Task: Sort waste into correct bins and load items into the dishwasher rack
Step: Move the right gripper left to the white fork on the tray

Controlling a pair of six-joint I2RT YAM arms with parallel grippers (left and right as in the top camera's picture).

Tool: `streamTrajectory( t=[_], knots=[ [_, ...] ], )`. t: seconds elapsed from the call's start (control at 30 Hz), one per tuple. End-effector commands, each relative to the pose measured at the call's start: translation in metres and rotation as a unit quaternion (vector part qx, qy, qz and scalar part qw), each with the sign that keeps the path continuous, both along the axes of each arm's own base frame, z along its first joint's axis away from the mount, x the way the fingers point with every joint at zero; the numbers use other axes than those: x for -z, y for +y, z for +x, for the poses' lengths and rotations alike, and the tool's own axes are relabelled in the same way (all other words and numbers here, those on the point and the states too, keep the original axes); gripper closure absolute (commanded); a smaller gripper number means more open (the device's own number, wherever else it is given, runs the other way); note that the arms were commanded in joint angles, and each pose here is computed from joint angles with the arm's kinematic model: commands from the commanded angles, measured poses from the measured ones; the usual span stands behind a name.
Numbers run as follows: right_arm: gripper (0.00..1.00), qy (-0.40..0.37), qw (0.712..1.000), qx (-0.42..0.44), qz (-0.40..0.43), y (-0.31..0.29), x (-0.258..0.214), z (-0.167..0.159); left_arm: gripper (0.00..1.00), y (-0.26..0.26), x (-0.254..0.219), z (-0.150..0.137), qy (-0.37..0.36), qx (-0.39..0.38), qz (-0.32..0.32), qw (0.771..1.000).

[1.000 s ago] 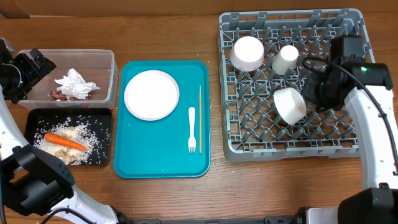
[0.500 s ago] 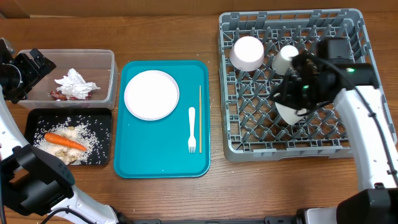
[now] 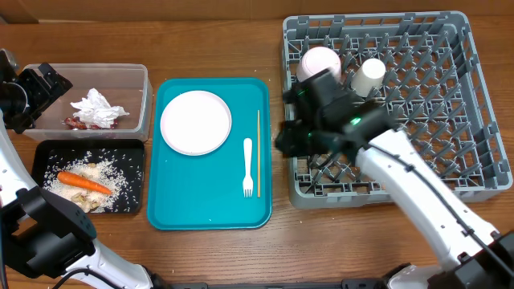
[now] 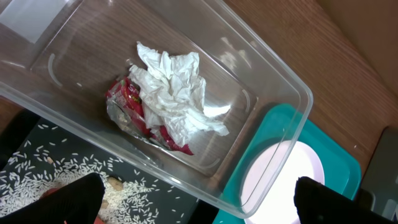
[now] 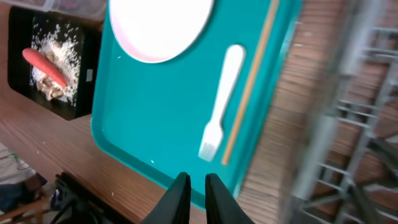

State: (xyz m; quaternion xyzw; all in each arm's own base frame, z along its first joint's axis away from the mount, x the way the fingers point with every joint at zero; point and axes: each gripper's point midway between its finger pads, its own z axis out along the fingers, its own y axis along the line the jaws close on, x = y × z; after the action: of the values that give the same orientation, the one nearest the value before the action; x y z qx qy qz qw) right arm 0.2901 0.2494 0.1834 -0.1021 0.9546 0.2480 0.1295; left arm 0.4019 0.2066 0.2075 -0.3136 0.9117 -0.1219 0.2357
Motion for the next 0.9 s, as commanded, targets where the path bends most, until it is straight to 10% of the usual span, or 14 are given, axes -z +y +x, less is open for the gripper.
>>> streamTrajectory(
  t=[0.0, 0.87],
  knots=[
    [0.88, -0.008, 0.997, 0.059, -0.041, 0.010, 0.017, -0.005, 0.00, -0.002, 0.004, 0.001, 0.005, -0.001, -0.004, 1.000],
    [0.82, -0.077, 0.983, 0.096, -0.133, 0.050, 0.133, 0.026, 0.00, -0.002, 0.004, 0.001, 0.005, -0.001, -0.004, 1.000]
  ],
)
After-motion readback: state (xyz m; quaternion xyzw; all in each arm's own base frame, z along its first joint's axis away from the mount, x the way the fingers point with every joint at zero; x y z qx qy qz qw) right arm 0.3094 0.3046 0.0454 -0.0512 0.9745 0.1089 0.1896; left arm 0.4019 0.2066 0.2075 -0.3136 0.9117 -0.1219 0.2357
